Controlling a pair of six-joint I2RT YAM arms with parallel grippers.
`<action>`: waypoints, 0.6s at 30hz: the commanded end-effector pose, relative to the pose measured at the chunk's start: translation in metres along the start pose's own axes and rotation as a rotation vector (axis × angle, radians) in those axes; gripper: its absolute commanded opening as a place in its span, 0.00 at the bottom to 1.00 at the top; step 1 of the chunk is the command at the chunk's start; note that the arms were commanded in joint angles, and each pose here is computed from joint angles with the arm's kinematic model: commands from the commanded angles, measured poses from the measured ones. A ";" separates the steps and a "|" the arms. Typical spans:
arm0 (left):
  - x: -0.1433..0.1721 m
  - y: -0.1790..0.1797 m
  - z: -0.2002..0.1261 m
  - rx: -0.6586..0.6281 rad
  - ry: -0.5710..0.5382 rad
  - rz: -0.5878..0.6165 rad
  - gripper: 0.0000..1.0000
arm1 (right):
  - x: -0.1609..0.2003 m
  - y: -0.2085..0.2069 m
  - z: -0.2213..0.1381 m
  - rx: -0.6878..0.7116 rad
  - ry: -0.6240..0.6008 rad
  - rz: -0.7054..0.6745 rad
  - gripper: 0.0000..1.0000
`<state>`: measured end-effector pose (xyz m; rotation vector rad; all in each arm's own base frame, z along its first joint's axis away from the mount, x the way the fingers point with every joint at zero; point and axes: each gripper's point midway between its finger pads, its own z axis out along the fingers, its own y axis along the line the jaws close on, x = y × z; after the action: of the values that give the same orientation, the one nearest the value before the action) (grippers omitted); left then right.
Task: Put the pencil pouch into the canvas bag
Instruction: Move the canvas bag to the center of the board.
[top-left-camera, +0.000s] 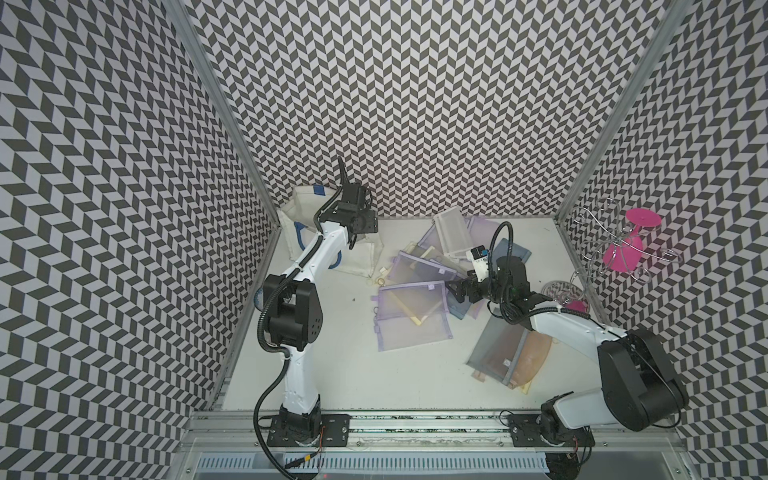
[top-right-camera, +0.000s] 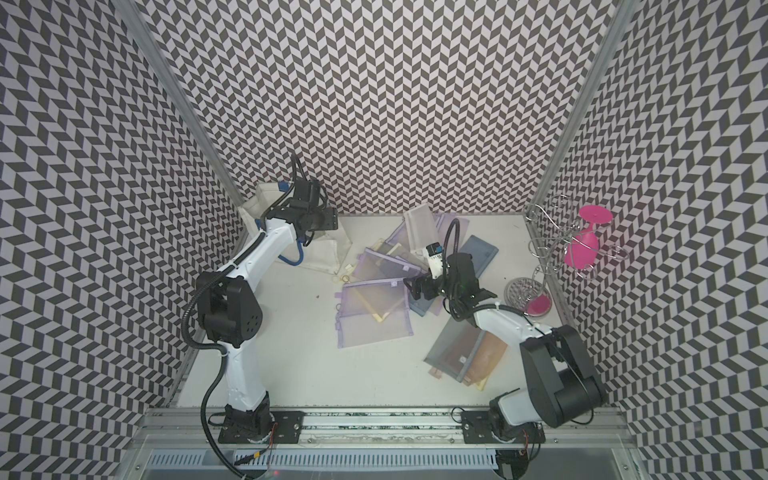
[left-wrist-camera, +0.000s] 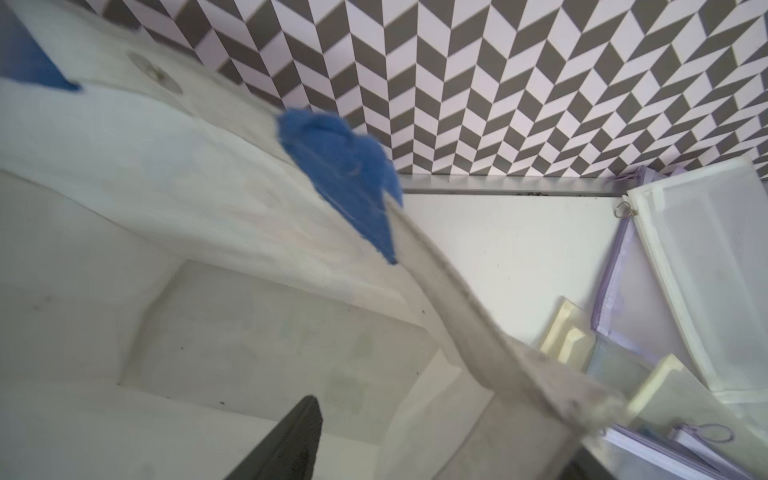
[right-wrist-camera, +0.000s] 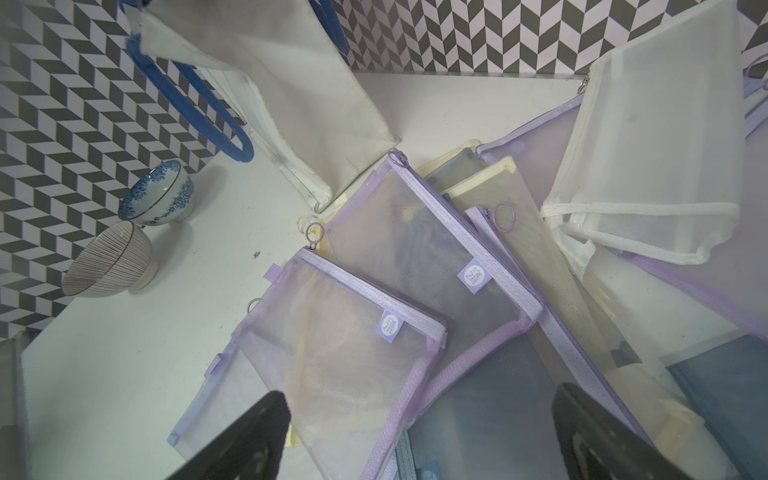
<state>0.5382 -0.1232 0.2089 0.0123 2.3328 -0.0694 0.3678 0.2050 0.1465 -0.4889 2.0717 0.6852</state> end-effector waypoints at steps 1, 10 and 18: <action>0.007 -0.015 -0.017 0.057 -0.011 0.013 0.67 | -0.004 0.006 0.004 -0.051 -0.030 -0.002 0.99; 0.043 -0.037 -0.044 0.126 -0.002 0.052 0.55 | 0.002 0.014 0.008 -0.101 -0.017 0.015 0.99; 0.058 -0.051 -0.075 0.126 -0.025 0.091 0.70 | 0.010 0.014 0.016 -0.106 0.009 0.019 0.75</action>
<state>0.4472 -0.1713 0.2064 0.1845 2.3344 -0.1721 0.3625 0.2189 0.1316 -0.5133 2.0937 0.7928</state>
